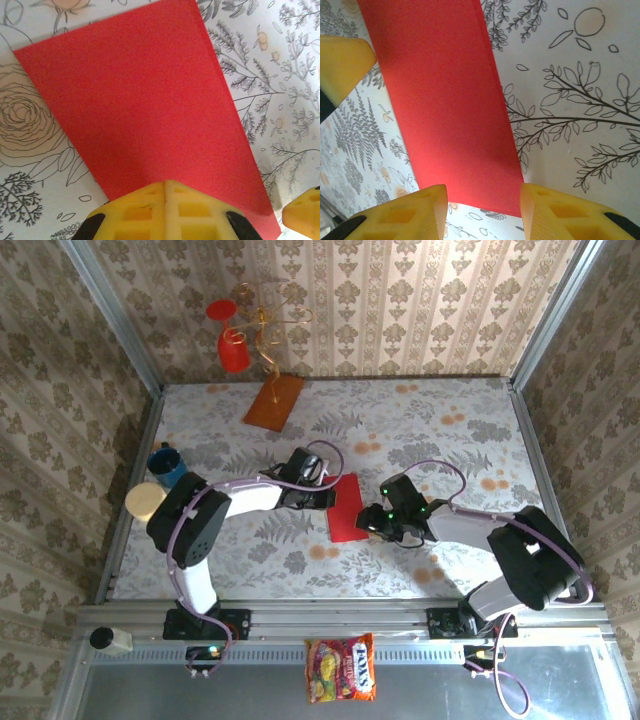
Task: Fold a paper plane with a square sheet of paper (pick it up from the middle)
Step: Fold the triangle a second time at the center of the table.
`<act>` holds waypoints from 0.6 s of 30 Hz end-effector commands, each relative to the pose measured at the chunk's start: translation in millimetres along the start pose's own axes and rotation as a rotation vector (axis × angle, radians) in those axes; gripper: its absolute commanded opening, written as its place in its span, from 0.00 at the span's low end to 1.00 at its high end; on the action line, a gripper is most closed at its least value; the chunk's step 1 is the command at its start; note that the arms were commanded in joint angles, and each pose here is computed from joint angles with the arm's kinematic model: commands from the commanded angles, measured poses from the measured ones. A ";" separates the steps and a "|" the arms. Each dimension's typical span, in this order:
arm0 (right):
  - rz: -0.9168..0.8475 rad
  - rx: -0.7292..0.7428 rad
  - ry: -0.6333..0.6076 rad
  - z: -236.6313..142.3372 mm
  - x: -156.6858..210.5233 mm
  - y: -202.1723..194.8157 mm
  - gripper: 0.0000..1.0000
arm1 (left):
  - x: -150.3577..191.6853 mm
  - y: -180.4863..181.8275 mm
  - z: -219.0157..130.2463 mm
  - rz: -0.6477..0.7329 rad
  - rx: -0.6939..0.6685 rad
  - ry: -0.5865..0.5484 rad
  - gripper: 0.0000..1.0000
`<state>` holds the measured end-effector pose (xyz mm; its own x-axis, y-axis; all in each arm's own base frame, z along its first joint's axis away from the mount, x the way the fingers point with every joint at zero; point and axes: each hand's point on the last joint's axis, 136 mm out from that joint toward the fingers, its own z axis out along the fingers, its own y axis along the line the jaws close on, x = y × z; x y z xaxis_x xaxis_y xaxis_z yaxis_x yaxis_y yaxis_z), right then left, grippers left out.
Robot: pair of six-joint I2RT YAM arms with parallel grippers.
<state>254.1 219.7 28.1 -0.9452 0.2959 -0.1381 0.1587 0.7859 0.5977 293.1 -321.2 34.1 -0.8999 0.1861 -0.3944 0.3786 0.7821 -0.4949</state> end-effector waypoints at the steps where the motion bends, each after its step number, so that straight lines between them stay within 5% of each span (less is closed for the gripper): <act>1: -0.016 0.050 -0.006 0.9 -3.5 -8.6 0.43 | 4.8 -2.8 5.0 0.007 0.010 0.016 0.00; 18: -0.006 0.003 0.035 13.5 -1.1 1.3 0.38 | 29.2 20.6 22.5 -0.021 -0.038 0.060 0.00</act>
<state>253.8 218.1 21.1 -0.9514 0.2862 -0.1139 0.1702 0.7967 0.5799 293.4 -324.7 22.7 -0.8950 0.1872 -0.4049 0.3878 0.7753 -0.4986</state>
